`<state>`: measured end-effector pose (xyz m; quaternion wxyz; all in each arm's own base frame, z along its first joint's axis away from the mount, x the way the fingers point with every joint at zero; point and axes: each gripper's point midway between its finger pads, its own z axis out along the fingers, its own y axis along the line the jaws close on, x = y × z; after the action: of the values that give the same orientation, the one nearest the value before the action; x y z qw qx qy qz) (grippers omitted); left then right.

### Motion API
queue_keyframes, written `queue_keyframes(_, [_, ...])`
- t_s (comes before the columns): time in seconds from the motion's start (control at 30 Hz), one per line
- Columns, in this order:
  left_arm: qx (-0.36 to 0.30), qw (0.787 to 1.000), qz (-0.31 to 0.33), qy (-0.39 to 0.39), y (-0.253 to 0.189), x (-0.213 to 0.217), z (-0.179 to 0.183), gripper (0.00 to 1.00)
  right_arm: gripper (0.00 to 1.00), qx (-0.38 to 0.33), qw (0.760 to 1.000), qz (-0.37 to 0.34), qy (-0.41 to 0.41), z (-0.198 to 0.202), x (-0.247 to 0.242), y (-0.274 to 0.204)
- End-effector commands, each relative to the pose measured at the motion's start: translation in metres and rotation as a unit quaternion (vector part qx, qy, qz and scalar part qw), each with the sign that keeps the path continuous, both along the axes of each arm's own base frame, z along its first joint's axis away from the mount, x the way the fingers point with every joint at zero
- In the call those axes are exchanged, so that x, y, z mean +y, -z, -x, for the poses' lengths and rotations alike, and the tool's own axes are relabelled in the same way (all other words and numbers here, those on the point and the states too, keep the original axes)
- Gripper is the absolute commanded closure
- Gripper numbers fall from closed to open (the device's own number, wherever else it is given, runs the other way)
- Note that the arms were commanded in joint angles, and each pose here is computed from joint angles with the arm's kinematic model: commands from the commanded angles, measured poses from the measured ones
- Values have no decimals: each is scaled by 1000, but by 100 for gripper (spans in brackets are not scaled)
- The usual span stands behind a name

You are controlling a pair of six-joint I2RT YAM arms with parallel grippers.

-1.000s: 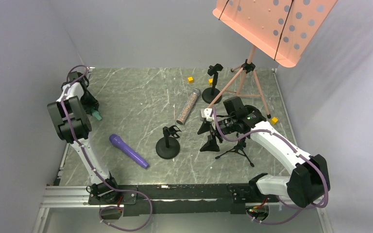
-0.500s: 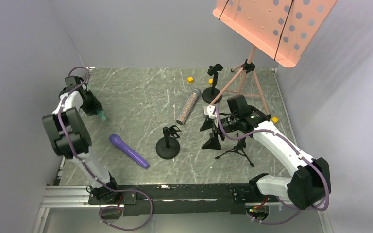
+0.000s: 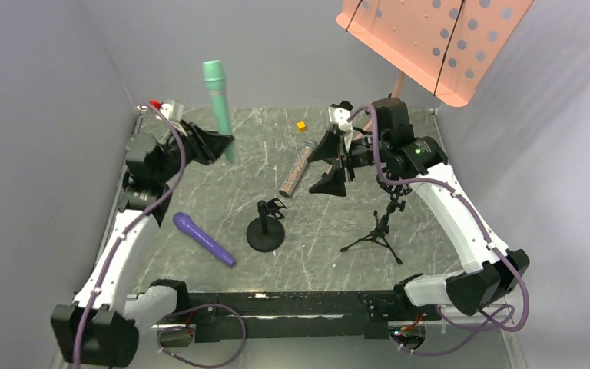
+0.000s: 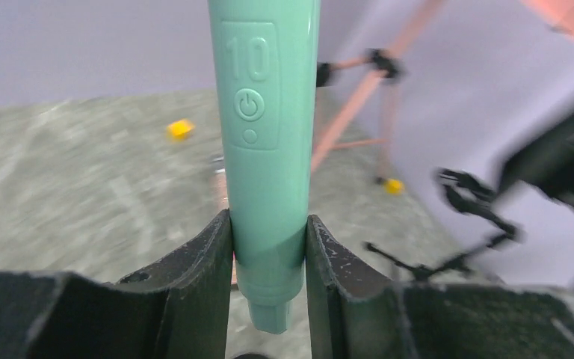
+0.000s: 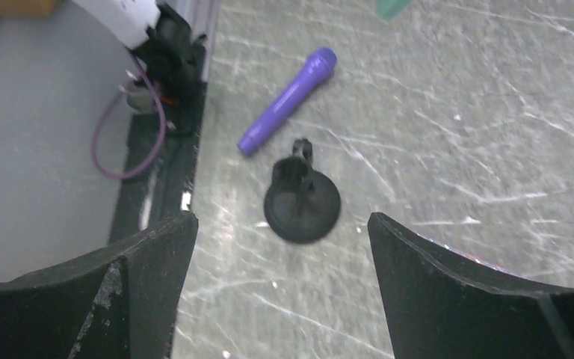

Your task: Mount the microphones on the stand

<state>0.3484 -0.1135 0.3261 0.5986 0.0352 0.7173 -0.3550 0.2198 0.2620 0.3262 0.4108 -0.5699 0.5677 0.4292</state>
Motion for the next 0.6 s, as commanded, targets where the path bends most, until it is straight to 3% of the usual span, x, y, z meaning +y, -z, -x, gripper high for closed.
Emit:
queue_keyframes(0.0, [-145, 982, 62, 103, -80, -68, 55, 100, 10, 93, 993, -73, 15, 1, 16, -59])
queue_keyframes(0.23, [-167, 963, 138, 162, -99, -139, 100, 100, 9, 169, 976, -139, -10, 19, 21, -103])
queue_keyframes(0.57, [-154, 956, 171, 183, -93, -202, 125, 100, 11, 189, 967, -170, 20, 8, 25, -110])
